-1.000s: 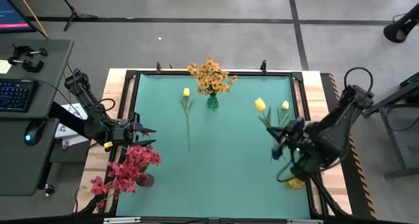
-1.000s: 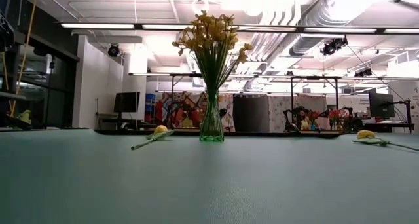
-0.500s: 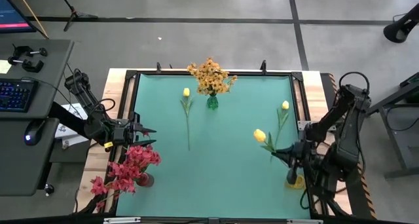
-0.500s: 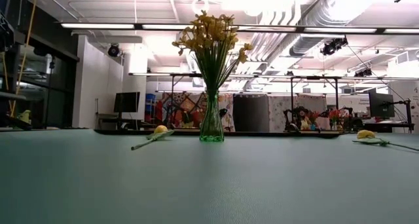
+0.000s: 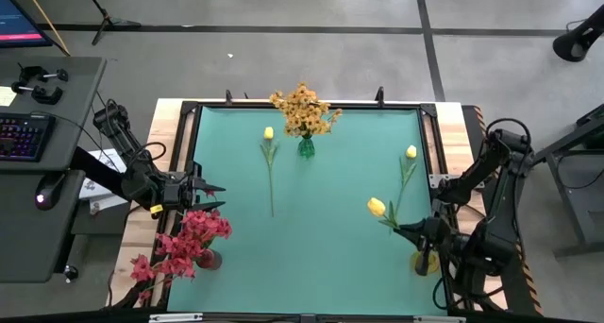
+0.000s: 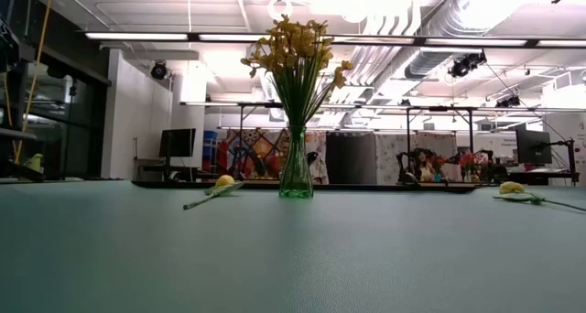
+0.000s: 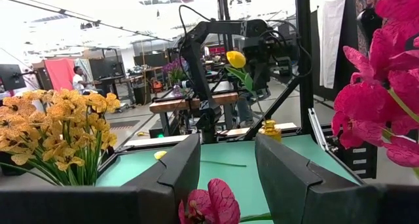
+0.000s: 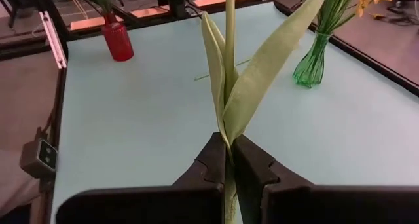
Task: Sort flowers into vase by color
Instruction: Put the bottom light yellow flower into the yellow flower
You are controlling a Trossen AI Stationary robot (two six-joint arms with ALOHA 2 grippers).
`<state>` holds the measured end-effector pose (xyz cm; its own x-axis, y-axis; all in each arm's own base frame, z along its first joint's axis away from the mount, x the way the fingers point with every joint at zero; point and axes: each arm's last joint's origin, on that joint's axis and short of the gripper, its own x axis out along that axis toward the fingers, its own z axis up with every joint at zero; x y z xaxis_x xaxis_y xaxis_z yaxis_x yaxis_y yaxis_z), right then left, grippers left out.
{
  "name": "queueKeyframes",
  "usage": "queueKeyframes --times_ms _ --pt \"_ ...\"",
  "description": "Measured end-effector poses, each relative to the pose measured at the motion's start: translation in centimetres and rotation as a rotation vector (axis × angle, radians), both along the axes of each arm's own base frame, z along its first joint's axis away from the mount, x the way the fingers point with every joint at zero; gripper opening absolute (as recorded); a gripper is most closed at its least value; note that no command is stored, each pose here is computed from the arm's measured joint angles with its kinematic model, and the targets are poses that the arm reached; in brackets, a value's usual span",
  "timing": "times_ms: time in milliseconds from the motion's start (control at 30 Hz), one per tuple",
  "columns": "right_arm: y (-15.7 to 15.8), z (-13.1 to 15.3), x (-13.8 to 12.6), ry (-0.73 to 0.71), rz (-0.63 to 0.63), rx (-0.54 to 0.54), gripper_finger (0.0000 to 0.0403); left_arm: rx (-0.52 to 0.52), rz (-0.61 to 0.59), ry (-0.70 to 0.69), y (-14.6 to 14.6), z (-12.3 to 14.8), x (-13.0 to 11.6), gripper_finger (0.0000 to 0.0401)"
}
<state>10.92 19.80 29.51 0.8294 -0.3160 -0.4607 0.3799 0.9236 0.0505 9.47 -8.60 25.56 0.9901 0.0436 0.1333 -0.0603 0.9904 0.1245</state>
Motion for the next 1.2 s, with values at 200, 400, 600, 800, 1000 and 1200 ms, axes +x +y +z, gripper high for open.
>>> queueKeyframes --times_ms 200,400,600,800,1000,1200 --pt "0.7 -0.9 0.2 0.056 0.000 -0.013 0.0000 0.000 0.000 0.000 0.0 0.0 0.0 0.0136" --pt "0.7 -1.2 0.0 0.136 -0.034 0.069 0.0000 0.001 0.000 0.000 0.0 0.0 0.0 0.0136" --pt "0.7 -1.4 -0.2 0.196 -0.060 0.127 0.0000 0.000 0.000 0.000 0.0 0.0 0.0 0.0136" --pt "0.8 -1.6 -0.5 0.307 -0.093 0.209 0.0000 0.001 0.000 0.000 0.0 0.0 0.0 0.0136" --pt "0.7 -2.0 -1.0 0.465 -0.194 0.321 0.0000 0.001 0.000 0.000 0.0 0.0 0.0 0.0136" --pt "0.5 -2.1 -1.3 0.546 -0.230 0.341 0.0000 0.001 0.000 0.000 0.0 0.0 0.0 0.0136"
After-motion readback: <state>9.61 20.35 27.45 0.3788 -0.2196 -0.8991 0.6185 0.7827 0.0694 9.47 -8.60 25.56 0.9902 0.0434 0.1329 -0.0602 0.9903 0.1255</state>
